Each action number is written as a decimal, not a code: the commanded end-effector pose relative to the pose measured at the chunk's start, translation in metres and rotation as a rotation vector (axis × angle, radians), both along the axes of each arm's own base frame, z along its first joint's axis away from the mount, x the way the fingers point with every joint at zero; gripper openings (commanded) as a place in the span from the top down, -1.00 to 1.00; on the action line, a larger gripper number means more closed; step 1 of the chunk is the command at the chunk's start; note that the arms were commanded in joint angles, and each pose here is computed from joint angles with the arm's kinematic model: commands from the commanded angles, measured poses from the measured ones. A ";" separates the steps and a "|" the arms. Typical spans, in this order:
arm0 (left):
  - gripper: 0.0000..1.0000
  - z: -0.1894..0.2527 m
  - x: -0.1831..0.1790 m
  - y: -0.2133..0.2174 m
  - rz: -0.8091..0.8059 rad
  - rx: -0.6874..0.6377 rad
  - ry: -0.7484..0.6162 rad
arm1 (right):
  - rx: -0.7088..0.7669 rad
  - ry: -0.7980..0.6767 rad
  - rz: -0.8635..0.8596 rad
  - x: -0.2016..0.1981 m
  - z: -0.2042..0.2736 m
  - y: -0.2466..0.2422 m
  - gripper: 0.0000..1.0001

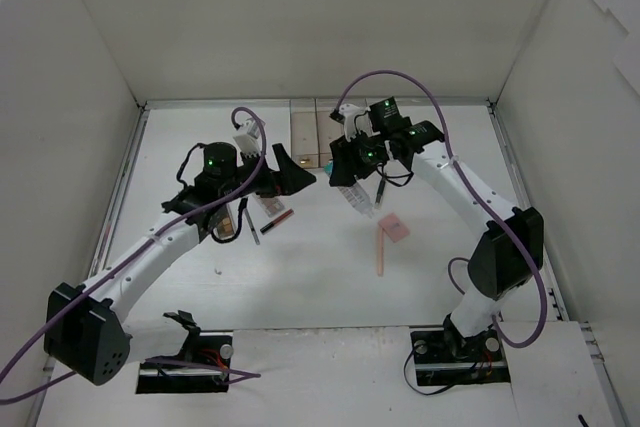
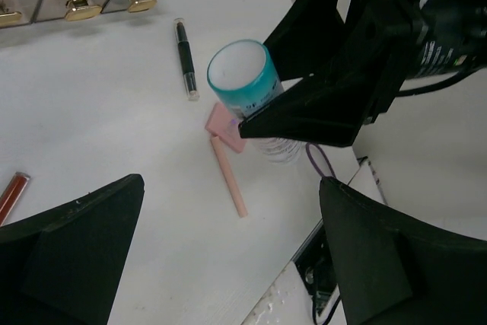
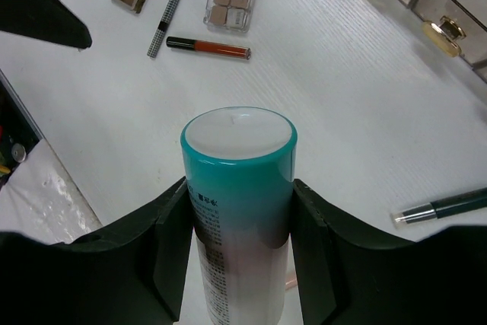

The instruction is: Organize the makeup

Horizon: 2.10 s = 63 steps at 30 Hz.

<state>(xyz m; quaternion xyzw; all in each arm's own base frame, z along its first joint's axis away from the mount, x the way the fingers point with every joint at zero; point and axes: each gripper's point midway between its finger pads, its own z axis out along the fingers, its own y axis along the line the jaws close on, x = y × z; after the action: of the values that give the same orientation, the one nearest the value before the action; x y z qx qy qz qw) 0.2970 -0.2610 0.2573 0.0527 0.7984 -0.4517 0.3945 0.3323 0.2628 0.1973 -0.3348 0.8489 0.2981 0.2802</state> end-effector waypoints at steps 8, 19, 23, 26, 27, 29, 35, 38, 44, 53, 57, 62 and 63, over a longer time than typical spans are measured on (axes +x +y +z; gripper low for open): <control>-0.86 0.036 0.025 -0.004 0.001 -0.179 0.102 | 0.013 -0.216 0.187 -0.007 0.031 0.023 1.00; -0.80 0.038 0.032 -0.015 -0.049 -0.254 0.135 | 0.013 -0.261 0.242 -0.006 0.037 0.039 1.00; -0.77 0.036 0.034 -0.019 -0.070 -0.266 0.150 | 0.012 -0.271 0.254 -0.006 0.039 0.044 1.00; -0.74 0.031 0.036 -0.021 -0.074 -0.263 0.168 | 0.013 -0.276 0.259 -0.005 0.039 0.046 1.00; -0.73 0.028 0.036 -0.021 -0.075 -0.261 0.174 | 0.012 -0.277 0.259 -0.004 0.040 0.046 1.00; -0.71 0.024 0.038 -0.022 -0.072 -0.257 0.181 | 0.014 -0.282 0.264 -0.004 0.041 0.049 1.00; -0.52 0.024 0.041 -0.025 -0.088 -0.261 0.178 | 0.020 -0.290 0.277 -0.005 0.044 0.055 1.00; -0.41 0.026 0.042 -0.027 -0.097 -0.265 0.178 | 0.018 -0.289 0.280 -0.005 0.043 0.056 1.00; -0.23 0.027 0.040 -0.033 -0.128 -0.291 0.187 | 0.020 -0.284 0.292 -0.008 0.042 0.062 1.00; 0.53 0.027 0.033 -0.038 -0.155 -0.303 0.194 | 0.014 -0.278 0.292 -0.007 0.039 0.065 1.00; 1.00 0.029 0.032 -0.039 -0.167 -0.314 0.195 | 0.006 -0.279 0.283 -0.006 0.038 0.066 0.90; 1.00 0.028 0.028 -0.039 -0.175 -0.337 0.210 | -0.014 -0.285 0.253 -0.002 0.037 0.062 0.02; 1.00 0.028 0.028 -0.039 -0.174 -0.342 0.207 | -0.019 -0.285 0.248 -0.002 0.036 0.061 -0.12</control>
<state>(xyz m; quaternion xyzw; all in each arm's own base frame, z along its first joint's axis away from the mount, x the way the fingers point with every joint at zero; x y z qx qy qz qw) 0.3316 -0.2920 0.2396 -0.0332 0.7854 -0.5683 0.2432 0.3201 0.3131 0.2034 -0.4751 0.7778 0.2747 0.3063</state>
